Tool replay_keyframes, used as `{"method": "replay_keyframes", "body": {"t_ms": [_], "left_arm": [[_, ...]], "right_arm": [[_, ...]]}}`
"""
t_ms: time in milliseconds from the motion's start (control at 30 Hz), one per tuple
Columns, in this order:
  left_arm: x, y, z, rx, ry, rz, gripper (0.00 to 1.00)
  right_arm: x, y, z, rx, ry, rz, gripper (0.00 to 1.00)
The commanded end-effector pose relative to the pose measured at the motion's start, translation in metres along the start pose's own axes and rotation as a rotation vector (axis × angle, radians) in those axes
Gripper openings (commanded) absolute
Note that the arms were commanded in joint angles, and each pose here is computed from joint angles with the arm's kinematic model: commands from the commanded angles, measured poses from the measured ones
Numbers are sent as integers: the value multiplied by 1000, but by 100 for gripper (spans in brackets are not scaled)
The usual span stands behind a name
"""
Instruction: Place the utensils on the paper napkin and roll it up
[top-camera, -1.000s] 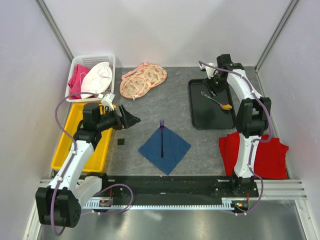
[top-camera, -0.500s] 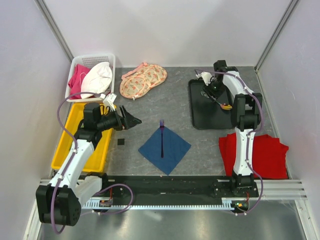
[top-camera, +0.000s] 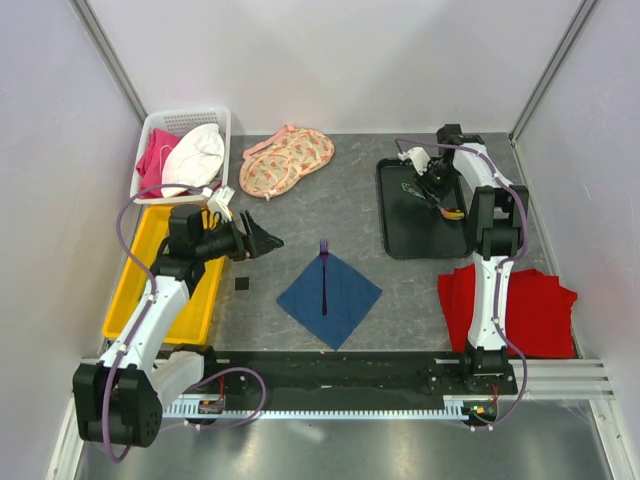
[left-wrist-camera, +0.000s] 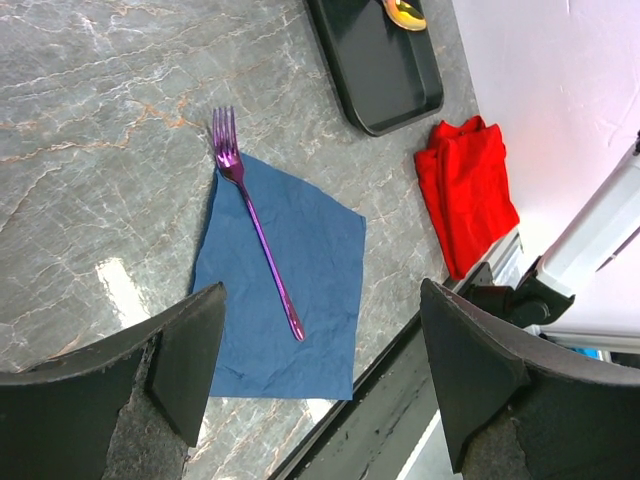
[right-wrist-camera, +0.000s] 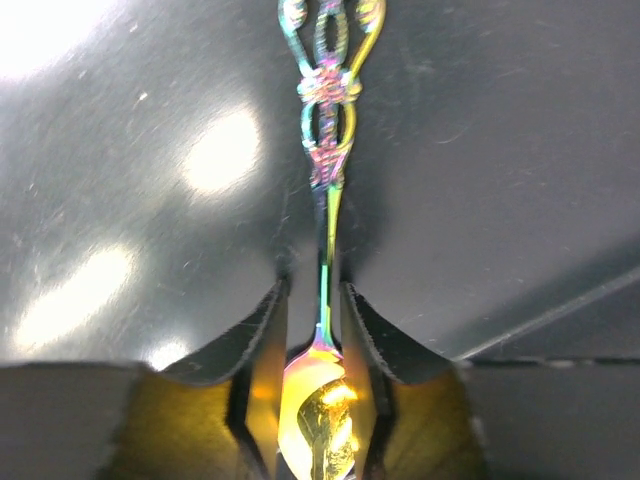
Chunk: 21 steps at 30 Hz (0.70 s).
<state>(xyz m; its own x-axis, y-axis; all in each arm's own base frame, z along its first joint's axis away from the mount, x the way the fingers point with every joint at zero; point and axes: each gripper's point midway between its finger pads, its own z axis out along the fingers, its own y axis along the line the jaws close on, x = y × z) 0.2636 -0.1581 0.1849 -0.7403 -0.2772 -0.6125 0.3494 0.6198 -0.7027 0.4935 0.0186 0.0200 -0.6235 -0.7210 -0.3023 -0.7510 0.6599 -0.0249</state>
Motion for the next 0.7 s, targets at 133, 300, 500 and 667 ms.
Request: {"method": "replay_keyframes", "body": {"t_ms": [133, 300, 500, 667], "left_arm": [[-25, -7, 1, 9, -54, 81, 85], [-29, -9, 1, 13, -59, 87, 84], [-45, -22, -2, 37, -55, 163, 84], [-54, -37, -5, 96, 13, 297, 84]], "right_arm": [[14, 21, 18, -134, 23, -82, 15], [-4, 17, -6, -105, -40, -104, 0], [-54, 58, -81, -73, -173, -375, 0], [-78, 145, -127, -51, -184, -739, 0]]}}
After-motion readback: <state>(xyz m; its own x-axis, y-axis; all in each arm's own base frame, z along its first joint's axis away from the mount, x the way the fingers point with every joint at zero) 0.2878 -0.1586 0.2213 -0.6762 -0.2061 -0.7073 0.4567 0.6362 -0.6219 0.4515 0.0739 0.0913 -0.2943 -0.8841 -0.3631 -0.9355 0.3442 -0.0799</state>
